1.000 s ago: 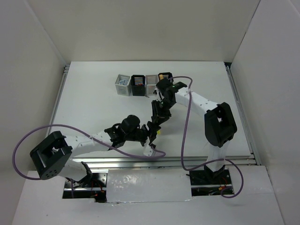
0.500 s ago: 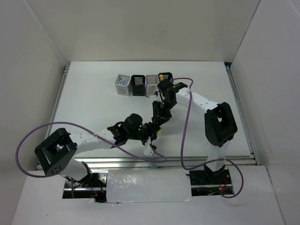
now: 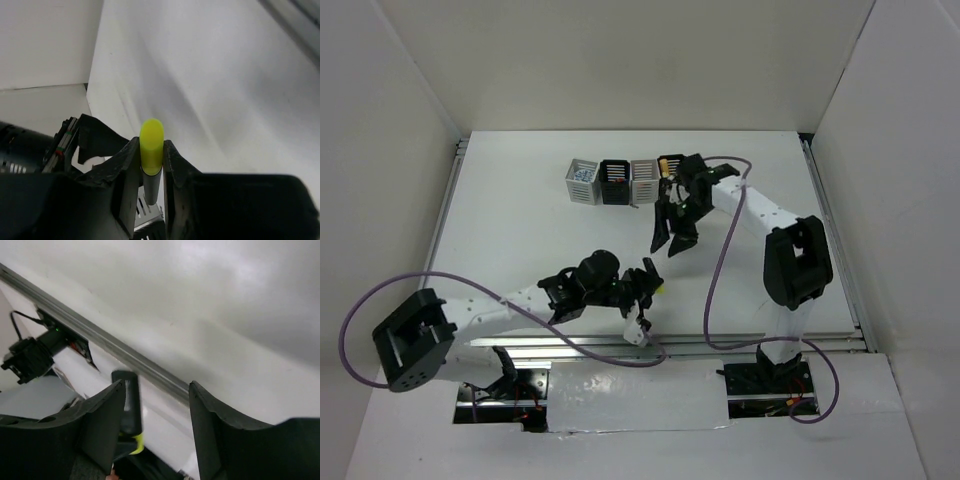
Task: Sort the stationery into containers
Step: Place the pen in the storage box.
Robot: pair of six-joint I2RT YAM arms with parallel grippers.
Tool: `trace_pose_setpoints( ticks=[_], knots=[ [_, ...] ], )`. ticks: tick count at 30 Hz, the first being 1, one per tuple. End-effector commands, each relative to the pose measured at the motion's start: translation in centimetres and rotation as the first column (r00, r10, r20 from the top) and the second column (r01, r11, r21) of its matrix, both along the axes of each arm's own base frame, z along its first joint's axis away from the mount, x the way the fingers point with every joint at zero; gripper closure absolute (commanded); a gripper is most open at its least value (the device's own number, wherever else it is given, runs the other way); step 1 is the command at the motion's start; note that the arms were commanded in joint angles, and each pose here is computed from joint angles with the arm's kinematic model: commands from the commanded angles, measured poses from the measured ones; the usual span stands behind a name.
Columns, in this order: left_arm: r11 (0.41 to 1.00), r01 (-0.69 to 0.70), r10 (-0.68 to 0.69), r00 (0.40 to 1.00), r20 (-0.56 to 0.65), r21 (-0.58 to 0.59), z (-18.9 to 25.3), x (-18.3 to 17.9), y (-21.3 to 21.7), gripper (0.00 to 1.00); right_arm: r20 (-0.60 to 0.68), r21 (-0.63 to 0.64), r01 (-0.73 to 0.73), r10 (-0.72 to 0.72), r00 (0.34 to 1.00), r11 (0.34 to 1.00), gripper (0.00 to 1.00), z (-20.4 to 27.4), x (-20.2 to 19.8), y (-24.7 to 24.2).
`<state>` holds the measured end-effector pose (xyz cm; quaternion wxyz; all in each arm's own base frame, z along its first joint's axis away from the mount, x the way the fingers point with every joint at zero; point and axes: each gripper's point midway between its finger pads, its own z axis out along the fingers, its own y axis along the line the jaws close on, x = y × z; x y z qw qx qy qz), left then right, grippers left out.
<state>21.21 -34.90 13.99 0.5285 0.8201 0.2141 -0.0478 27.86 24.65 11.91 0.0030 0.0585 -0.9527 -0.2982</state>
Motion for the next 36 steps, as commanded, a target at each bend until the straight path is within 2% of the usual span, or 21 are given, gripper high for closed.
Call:
trace_pose_setpoints(
  ticks=[1, 3, 4, 5, 6, 7, 8, 9, 10, 11, 12, 13, 14, 15, 16, 18, 19, 22, 25, 31, 36],
  knots=[
    [0.993, 0.014, -0.024, 0.996, -0.082, -0.115, 4.2, -3.0, -0.8, 1.00, 0.193, 0.075, 0.050, -0.064, 0.979, 0.996, 0.40, 5.6, 5.1, -4.6],
    [0.971, -0.125, 0.076, 0.970, -0.232, -0.205, 7.8, -2.4, -1.3, 1.00, 0.276, 0.117, 0.096, -0.125, 0.953, 0.989, 0.41, 8.0, 7.4, -7.2],
    [0.954, -0.215, 0.142, 0.938, -0.317, -0.208, 8.4, -1.1, -1.1, 1.00, 0.320, 0.155, 0.166, -0.209, 0.924, 0.974, 0.41, 9.9, 8.4, -9.9],
    [0.902, -0.337, 0.188, 0.869, -0.458, -0.271, 12.2, 0.4, -1.6, 1.00, 0.349, 0.207, 0.188, -0.251, 0.903, 0.960, 0.41, 10.7, 9.1, -10.9],
    [0.868, -0.408, 0.213, 0.820, -0.531, -0.283, 13.6, 1.9, -1.4, 1.00, 0.367, 0.235, 0.212, -0.289, 0.884, 0.948, 0.41, 11.7, 9.4, -11.7],
    [0.814, -0.513, 0.270, 0.749, -0.605, -0.271, 14.0, 5.5, -0.1, 1.00, 0.399, 0.250, 0.249, -0.334, 0.854, 0.936, 0.41, 12.8, 9.7, -13.7],
    [0.746, -0.587, 0.227, 0.668, -0.709, -0.314, 17.6, 7.2, -0.1, 1.00, 0.413, 0.251, 0.252, -0.339, 0.846, 0.935, 0.41, 13.0, 9.6, -14.1],
    [0.667, -0.670, 0.248, 0.612, -0.751, -0.326, 18.8, 10.7, 2.2, 1.00, 0.429, 0.247, 0.249, -0.336, 0.839, 0.937, 0.42, 13.3, 9.5, -14.5],
    [0.620, -0.715, 0.235, 0.563, -0.793, -0.324, 19.2, 12.9, 2.7, 1.00, 0.437, 0.246, 0.255, -0.341, 0.832, 0.935, 0.42, 13.5, 9.4, -14.9],
    [0.550, -0.749, 0.160, 0.528, -0.834, -0.369, 22.2, 14.5, 3.1, 1.00, 0.425, 0.249, 0.259, -0.345, 0.837, 0.933, 0.43, 13.0, 9.0, -15.1],
    [0.491, -0.779, 0.157, 0.521, -0.839, -0.391, 23.8, 17.5, 4.4, 1.00, 0.409, 0.253, 0.266, -0.352, 0.842, 0.930, 0.44, 12.4, 8.3, -15.1],
    [0.440, -0.806, 0.135, 0.495, -0.858, -0.396, 24.9, 19.0, 5.2, 1.00, 0.427, 0.265, 0.264, -0.358, 0.831, 0.928, 0.44, 13.0, 8.3, -15.2],
    [0.398, -0.832, 0.091, 0.456, -0.885, -0.387, 25.9, 20.2, 5.5, 1.00, 0.409, 0.272, 0.279, -0.373, 0.833, 0.921, 0.45, 12.0, 7.9, -15.3],
    [0.362, -0.865, 0.096, 0.406, -0.909, -0.347, 24.8, 23.0, 6.4, 1.00, 0.429, 0.277, 0.282, -0.381, 0.819, 0.919, 0.45, 12.4, 7.4, -15.4],
    [0.329, -0.867, 0.023, 0.404, -0.914, -0.375, 28.0, 24.0, 6.6, 1.00, 0.434, 0.275, 0.286, -0.384, 0.815, 0.918, 0.45, 11.7, 7.3, -15.5],
    [0.312, -0.885, -0.019, 0.358, -0.934, -0.345, 27.3, 27.2, 7.3, 1.00, 0.469, 0.263, 0.287, -0.382, 0.796, 0.921, 0.45, 12.3, 6.9, -15.7],
    [0.304, -0.880, -0.062, 0.364, -0.929, -0.365, 28.4, 27.9, 7.3, 1.00, 0.472, 0.260, 0.286, -0.379, 0.796, 0.922, 0.45, 12.3, 6.9, -15.7],
    [0.263, -0.887, -0.125, 0.359, -0.925, -0.379, 27.8, 30.8, 7.3, 1.00, 0.492, 0.254, 0.291, -0.382, 0.782, 0.922, 0.45, 12.7, 6.7, -16.0],
    [0.274, -0.890, -0.131, 0.341, -0.931, -0.365, 25.5, 32.6, 5.9, 1.00, 0.487, 0.252, 0.303, -0.391, 0.781, 0.919, 0.45, 12.4, 6.4, -16.3],
    [0.277, -0.890, 0.016, 0.381, -0.924, -0.362, 19.7, 34.8, 3.4, 1.00, 0.483, 0.259, 0.322, -0.411, 0.773, 0.911, 0.45, 12.1, 6.2, -16.9],
    [0.284, -0.896, 0.127, 0.389, -0.913, -0.342, 16.1, 35.8, 1.9, 1.00, 0.470, 0.265, 0.325, -0.416, 0.778, 0.908, 0.45, 11.5, 6.1, -17.0]
  ],
)
